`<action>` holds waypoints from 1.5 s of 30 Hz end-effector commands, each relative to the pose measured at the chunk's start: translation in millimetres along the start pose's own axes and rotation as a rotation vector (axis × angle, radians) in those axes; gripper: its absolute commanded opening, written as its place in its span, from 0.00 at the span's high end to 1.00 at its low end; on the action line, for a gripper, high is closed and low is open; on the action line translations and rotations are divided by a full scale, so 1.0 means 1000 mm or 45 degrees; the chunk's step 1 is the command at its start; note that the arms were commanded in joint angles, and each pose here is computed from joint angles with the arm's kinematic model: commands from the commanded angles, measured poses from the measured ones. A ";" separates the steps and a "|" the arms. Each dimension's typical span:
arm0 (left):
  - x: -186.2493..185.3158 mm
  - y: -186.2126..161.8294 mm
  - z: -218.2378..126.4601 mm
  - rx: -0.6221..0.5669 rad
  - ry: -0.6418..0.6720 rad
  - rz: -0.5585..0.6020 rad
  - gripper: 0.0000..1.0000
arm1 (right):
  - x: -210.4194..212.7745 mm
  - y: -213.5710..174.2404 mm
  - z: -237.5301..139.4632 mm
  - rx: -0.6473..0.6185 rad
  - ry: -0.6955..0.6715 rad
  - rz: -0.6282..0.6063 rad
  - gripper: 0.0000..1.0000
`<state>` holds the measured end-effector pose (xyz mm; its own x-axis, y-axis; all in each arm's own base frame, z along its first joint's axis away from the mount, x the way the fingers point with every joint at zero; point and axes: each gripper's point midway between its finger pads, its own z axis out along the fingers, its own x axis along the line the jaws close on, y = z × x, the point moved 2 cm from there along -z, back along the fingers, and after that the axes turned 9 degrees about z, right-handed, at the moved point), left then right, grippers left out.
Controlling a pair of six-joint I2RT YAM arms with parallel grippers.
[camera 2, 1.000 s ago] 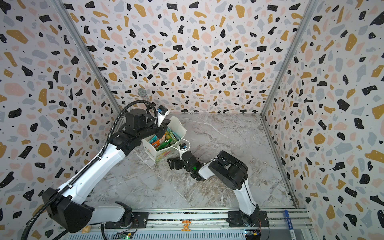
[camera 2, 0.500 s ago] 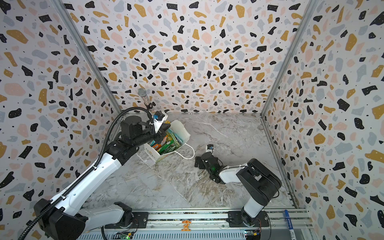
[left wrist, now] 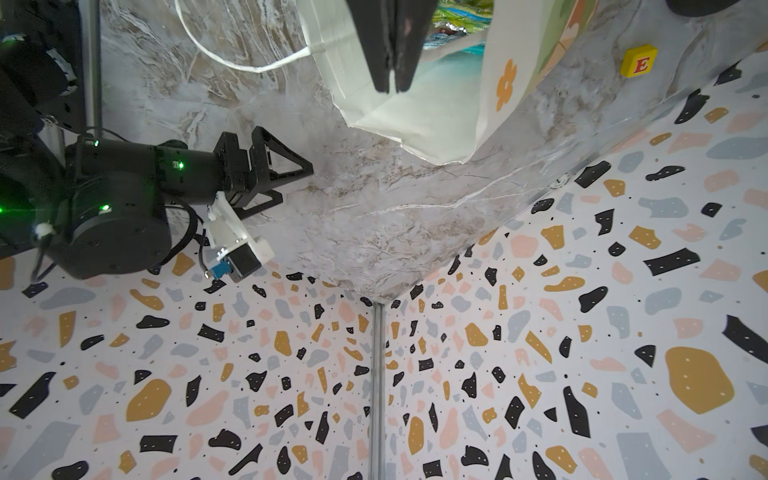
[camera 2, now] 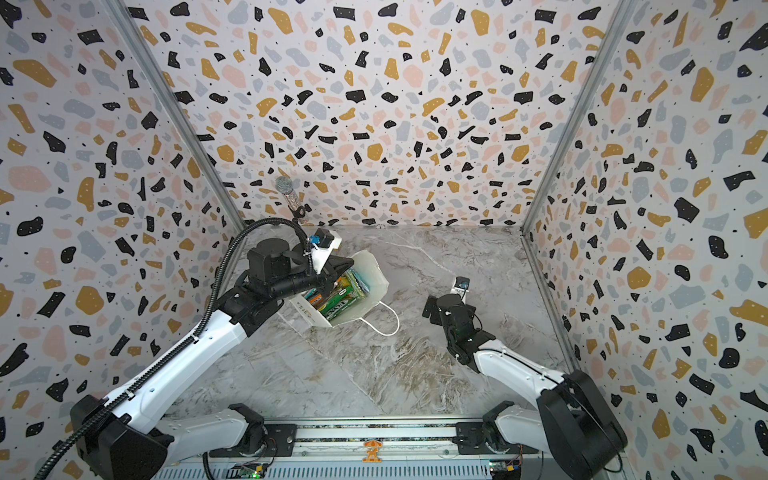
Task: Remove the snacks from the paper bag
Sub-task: 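Tilt the bag over with the left gripper while the right gripper nears its opening, then insert the right gripper into the bag and grasp the striped snack packet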
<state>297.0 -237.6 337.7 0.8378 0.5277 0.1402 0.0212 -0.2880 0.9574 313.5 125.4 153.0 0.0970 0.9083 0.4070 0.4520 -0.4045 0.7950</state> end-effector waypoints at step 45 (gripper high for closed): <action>-0.008 0.013 -0.011 -0.103 0.002 -0.033 1.00 | 0.188 -0.101 -0.030 0.470 0.825 -0.841 0.20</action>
<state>283.7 -240.5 337.8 0.8595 0.5031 0.0898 0.0379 -0.2378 0.9706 259.6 333.2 161.0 -0.7247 0.6562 0.2103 0.5072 0.3014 0.8074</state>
